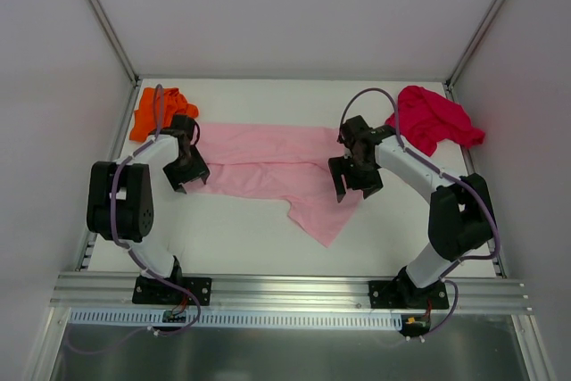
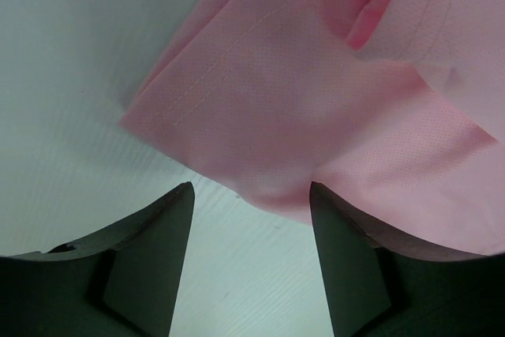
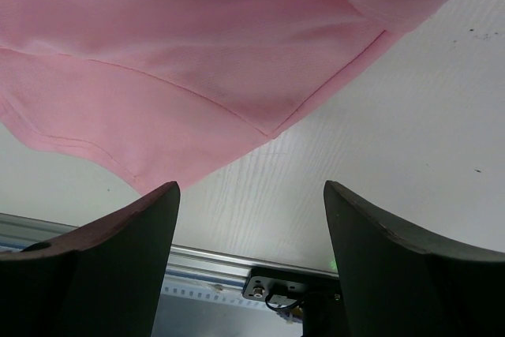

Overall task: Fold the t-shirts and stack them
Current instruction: Grap the side of the flattened tshirt closest away from the robot with both arms

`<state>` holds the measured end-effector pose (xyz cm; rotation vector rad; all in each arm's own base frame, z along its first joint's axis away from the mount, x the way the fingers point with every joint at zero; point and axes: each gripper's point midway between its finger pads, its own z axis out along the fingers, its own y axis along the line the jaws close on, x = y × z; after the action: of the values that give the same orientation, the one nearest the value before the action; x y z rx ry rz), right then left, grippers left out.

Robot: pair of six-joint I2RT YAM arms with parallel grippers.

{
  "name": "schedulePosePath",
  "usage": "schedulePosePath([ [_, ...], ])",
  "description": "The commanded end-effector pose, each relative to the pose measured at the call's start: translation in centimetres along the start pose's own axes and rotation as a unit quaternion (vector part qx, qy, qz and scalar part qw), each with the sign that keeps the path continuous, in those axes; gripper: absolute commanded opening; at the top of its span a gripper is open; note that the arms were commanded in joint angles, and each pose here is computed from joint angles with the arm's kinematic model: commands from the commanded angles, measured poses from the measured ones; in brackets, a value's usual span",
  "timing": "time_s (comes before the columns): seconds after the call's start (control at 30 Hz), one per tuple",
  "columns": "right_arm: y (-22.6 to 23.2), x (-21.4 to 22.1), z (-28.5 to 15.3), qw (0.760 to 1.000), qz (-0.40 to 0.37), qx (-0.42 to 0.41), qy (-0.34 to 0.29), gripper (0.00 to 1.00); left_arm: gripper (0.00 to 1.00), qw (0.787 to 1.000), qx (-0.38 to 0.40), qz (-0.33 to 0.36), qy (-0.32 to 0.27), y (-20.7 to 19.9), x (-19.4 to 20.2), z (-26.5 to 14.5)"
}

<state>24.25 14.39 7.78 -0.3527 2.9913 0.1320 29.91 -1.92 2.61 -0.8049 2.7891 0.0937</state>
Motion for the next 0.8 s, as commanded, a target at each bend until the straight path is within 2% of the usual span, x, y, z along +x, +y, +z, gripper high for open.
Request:
schedulePosePath([
  [0.0, -0.1, -0.7, -1.1, 1.0, -0.007, 0.009, -0.018, 0.78, 0.58, 1.0, -0.016, -0.005, 0.003, 0.1, 0.1, 0.1],
  [0.2, -0.9, -0.8, -1.4, 0.999, -0.009, 0.028, -0.023, 0.78, 0.54, 0.999, -0.029, -0.001, 0.016, 0.4, 0.7, 0.8],
  [0.27, -1.0, -0.7, -1.3, 0.999, -0.008, 0.032, -0.023, 0.78, 0.46, 0.999, -0.031, -0.002, 0.019, 0.5, 0.9, 0.9],
  [0.3, -1.1, -0.5, -1.1, 0.999, -0.008, 0.034, -0.021, 0.78, 0.36, 0.999, -0.029, -0.002, 0.019, 0.5, 0.9, 0.9],
  [0.53, -1.2, 0.6, 1.6, 0.999, 0.004, 0.036, 0.006, 0.78, 0.06, 0.999, -0.033, -0.003, 0.015, 0.5, 0.6, 0.6],
  [0.63, -1.4, 1.1, 3.1, 0.999, 0.014, 0.038, 0.023, 0.78, 0.0, 0.999, -0.039, -0.002, 0.013, 0.7, 0.5, 0.4],
  [0.77, -0.7, 1.7, 4.7, 0.999, 0.017, 0.018, 0.042, 0.78, 0.0, 0.999, -0.042, -0.001, 0.013, 1.0, 0.6, 0.3],
])
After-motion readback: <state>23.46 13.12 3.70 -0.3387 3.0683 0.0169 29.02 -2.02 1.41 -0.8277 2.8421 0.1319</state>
